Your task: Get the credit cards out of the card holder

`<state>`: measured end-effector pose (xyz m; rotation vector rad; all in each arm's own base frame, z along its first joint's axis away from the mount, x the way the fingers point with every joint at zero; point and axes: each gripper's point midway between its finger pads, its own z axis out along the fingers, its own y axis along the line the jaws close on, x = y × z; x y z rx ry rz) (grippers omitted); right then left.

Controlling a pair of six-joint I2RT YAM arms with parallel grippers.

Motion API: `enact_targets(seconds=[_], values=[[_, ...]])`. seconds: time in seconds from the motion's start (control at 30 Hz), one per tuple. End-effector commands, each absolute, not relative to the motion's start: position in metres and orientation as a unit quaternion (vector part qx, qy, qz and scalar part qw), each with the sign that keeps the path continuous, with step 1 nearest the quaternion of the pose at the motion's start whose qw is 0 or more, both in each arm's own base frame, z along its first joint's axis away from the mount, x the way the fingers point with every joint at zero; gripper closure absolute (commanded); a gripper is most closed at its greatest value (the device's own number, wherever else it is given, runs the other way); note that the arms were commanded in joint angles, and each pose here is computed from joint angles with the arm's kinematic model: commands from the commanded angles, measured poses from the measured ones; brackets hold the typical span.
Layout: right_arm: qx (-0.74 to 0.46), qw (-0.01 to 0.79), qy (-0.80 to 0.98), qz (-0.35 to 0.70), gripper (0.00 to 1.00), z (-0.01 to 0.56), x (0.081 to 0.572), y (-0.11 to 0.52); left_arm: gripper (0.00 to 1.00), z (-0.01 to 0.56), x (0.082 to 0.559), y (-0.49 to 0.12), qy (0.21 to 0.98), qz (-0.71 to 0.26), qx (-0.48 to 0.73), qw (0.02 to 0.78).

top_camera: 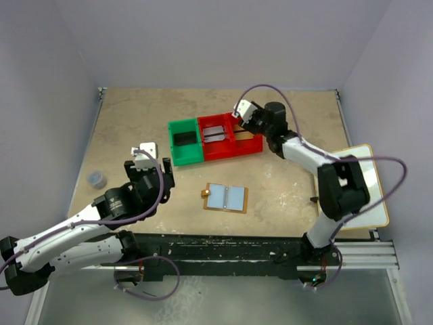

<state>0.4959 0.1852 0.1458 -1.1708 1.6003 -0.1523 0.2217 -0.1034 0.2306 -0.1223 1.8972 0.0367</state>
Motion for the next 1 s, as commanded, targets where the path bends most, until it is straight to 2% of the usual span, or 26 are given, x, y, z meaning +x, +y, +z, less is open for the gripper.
enact_targets(seconds=[0.0,0.03,0.13,0.2,0.23,0.27,0.3,0.37,0.57,0.63,0.77,0.97], values=[[-0.384,0.632,0.673,0.027,0.46,0.23,0.452,0.187,0.27,0.235,0.225,-0.11,0.807,-0.002,-0.064,0.587],[-0.336,0.645,0.685,0.047,0.39,0.239,0.441,0.181,0.27,0.234,0.225,-0.11,0.808,0.001,-0.063,0.586],[-0.186,0.631,0.738,0.152,0.31,0.237,0.401,0.173,0.27,0.233,0.226,-0.109,0.811,0.013,-0.063,0.581],[-0.103,0.581,0.781,0.206,0.25,0.222,0.374,0.17,0.27,0.232,0.226,-0.109,0.813,0.016,-0.064,0.579],[-0.086,0.559,0.793,0.229,0.26,0.21,0.36,0.172,0.27,0.231,0.227,-0.11,0.813,0.016,-0.063,0.578],[-0.054,0.537,0.799,0.265,0.21,0.201,0.348,0.176,0.27,0.23,0.227,-0.111,0.814,0.015,-0.061,0.577],[-0.03,0.511,0.806,0.296,0.08,0.191,0.337,0.181,0.27,0.229,0.227,-0.113,0.815,0.013,-0.058,0.576],[-0.008,0.452,0.825,0.338,0.04,0.169,0.314,0.19,0.27,0.227,0.227,-0.116,0.818,0.009,-0.054,0.572],[0.055,0.34,0.861,0.374,0.15,0.106,0.275,0.201,0.27,0.219,0.228,-0.126,0.829,0.01,-0.032,0.558],[0.073,0.329,0.862,0.378,0.16,0.091,0.264,0.202,0.27,0.216,0.228,-0.128,0.832,0.011,-0.025,0.554],[0.085,0.305,0.872,0.373,0.32,0.07,0.249,0.204,0.26,0.211,0.228,-0.132,0.837,0.01,-0.02,0.547],[0.07,0.291,0.876,0.378,0.41,0.068,0.243,0.225,0.26,0.211,0.23,-0.13,0.835,0.023,-0.02,0.549]])
